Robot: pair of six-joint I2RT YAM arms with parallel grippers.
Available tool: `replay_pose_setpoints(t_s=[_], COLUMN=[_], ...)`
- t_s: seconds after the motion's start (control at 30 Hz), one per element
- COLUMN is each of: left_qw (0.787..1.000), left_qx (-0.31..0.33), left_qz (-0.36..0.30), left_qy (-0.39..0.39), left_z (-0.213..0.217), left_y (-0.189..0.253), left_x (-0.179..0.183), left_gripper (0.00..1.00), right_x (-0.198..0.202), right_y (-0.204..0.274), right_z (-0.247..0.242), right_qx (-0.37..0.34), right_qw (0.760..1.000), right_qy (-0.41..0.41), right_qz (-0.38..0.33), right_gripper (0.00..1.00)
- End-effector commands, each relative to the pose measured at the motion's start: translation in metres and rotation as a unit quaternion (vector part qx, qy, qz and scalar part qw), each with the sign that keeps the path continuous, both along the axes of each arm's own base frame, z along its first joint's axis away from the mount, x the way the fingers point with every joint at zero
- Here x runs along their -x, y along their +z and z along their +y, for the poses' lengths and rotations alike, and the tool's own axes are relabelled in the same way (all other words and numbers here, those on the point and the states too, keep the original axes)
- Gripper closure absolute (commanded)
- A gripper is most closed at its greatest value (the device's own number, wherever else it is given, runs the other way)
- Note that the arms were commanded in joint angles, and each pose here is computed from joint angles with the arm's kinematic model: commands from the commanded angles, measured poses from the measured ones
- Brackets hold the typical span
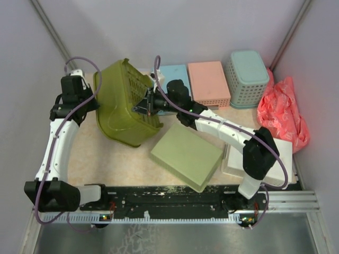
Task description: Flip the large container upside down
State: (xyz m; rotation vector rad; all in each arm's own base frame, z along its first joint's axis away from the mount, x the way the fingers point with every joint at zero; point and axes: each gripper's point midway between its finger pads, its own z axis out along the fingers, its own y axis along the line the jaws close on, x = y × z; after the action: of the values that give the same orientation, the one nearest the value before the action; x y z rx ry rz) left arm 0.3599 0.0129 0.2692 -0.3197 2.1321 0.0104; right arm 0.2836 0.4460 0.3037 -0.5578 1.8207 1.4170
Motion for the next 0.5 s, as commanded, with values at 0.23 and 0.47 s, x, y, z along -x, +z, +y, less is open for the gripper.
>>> replay_pose_setpoints(t_s=[0.23, 0.47], left_qw=[0.999, 0.994], left_qx=[-0.013, -0.030], left_qz=[-0.001, -0.076], left_qy=[0.050, 0.071], left_z=[0.027, 0.036], left_y=[0.018, 0.103], left_x=[0.001, 0.008], left_gripper=[0.29, 0.12], right_x=[0.007, 0.010], right_y=[0.010, -0.021], right_z=[0.059, 0.082], right_qx=[-0.023, -0.003], right_qw=[0.999, 0.999], right_qy=[0.035, 0.046], right_qz=[-0.004, 0.022], right_gripper=[1.00, 1.00])
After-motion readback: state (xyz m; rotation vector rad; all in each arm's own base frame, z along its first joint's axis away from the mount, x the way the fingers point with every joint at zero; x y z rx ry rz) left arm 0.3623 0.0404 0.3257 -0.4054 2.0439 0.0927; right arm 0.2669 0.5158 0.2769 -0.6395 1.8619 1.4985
